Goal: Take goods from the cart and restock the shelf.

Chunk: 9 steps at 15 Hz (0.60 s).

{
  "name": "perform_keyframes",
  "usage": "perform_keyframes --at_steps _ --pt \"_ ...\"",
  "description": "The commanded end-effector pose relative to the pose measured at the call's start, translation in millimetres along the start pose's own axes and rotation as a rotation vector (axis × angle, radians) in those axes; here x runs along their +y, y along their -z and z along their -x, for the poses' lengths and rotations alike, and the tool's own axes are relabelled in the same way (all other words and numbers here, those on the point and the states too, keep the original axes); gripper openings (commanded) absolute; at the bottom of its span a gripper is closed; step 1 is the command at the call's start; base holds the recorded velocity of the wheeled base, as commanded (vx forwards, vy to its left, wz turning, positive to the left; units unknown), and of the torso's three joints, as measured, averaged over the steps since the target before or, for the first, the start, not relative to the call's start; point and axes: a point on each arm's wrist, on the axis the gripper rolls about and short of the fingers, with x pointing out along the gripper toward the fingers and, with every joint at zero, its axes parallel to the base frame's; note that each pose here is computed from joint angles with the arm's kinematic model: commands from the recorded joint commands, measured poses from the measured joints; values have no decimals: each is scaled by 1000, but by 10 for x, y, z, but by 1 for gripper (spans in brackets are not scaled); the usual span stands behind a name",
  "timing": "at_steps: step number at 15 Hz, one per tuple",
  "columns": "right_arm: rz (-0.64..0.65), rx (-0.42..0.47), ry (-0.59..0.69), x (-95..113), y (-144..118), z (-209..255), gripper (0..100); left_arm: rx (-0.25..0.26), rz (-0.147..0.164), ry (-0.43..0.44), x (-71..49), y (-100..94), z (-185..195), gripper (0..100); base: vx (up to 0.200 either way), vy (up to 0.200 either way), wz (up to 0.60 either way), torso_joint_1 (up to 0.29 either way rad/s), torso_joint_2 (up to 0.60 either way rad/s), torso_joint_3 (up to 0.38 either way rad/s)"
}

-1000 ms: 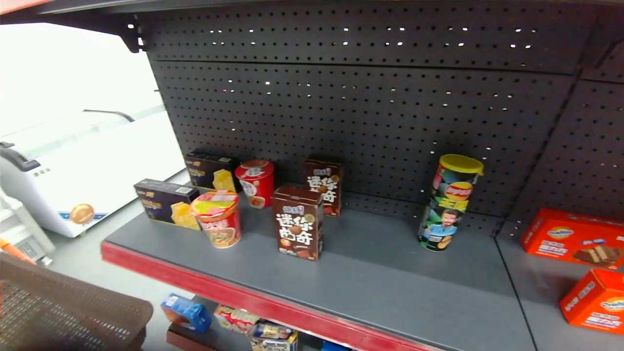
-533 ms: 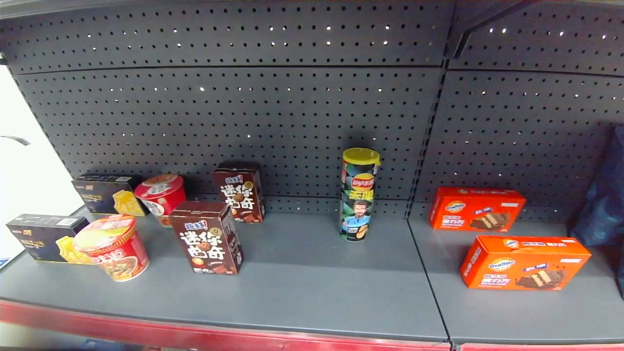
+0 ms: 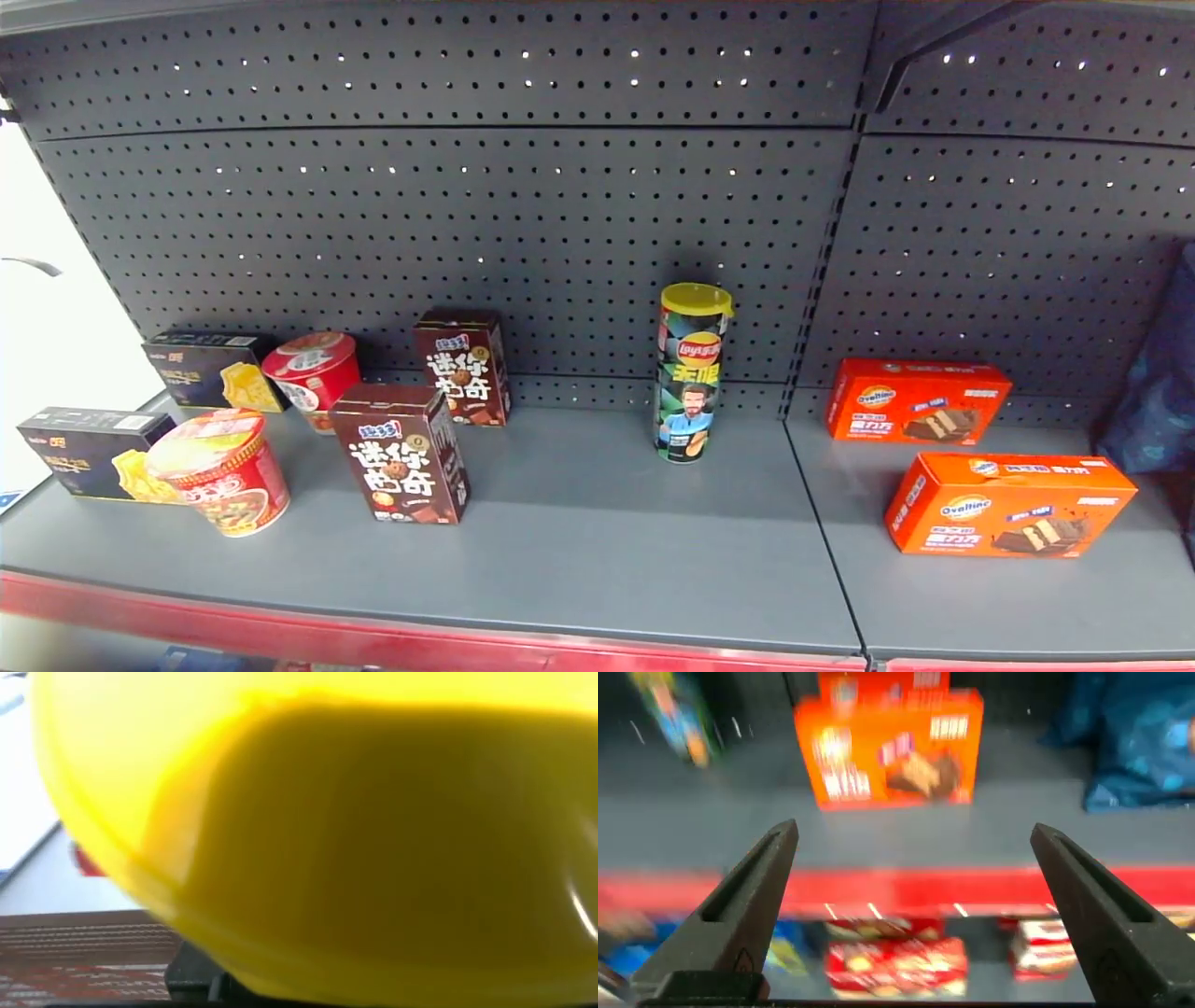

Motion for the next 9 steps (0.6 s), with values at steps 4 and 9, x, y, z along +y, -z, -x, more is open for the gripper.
perform_keyframes --at_steps 4,9 --pt "161 104 -364 203 -959 -629 100 -35 -66 -71 54 -105 175 0 0 0 0 0 0 0" --pt "189 166 -553 385 -1110 -913 100 46 -69 -19 2 108 56 0 0 0 0 0 0 0"
